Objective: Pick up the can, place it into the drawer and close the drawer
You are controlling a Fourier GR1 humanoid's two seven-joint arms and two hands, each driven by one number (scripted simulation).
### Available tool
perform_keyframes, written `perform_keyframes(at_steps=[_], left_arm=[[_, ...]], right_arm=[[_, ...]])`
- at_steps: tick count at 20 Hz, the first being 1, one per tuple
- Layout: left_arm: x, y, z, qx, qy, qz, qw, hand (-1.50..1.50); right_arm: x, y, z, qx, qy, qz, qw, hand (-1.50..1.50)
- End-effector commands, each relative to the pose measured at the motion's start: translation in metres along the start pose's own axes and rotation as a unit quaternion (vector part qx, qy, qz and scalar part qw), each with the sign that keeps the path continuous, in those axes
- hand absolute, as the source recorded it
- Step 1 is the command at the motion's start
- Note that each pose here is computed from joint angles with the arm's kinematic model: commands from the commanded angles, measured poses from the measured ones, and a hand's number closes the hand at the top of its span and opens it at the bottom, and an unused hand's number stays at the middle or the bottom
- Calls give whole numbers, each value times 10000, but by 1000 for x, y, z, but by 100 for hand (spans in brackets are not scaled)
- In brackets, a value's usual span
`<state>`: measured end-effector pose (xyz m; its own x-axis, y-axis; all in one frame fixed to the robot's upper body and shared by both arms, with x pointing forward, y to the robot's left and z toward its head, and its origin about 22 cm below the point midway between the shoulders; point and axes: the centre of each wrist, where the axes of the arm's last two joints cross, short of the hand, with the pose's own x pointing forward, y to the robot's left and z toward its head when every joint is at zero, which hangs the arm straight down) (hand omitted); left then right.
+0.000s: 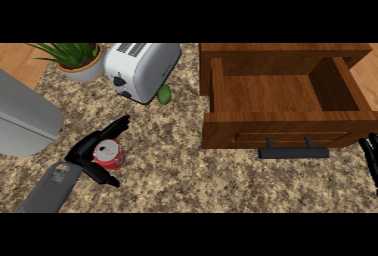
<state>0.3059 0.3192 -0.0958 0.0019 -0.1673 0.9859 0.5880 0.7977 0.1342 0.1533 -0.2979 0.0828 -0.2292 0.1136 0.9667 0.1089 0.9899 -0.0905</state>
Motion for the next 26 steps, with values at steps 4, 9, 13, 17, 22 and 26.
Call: perform_keyframes(at_steps=[4,9,13,17,22,26], left_arm=[[0,-18,-13,-628,-478,433,9959,150],[8,-15,-21,-781,-572,888,9913,150],[6,-21,-14,8,-661,817,9945,150],[-4,-18,-3,2723,-460,1071,9551,150],[24,-12,-25,3630,-653,1024,9238,150],[64,-38,-42,3463,-889,977,9288,150]], right_arm=[[2,-15,4,-87,-42,-38,9999,-150],[20,-8,7,-52,-42,-71,10000,-150],[5,-3,2,-91,-51,-1,9999,-150],[10,-10,6,-259,-17,-1,9997,-150],[6,-10,3,-177,36,4,9998,-150],[7,-7,7,-248,-103,11,9996,-150]])
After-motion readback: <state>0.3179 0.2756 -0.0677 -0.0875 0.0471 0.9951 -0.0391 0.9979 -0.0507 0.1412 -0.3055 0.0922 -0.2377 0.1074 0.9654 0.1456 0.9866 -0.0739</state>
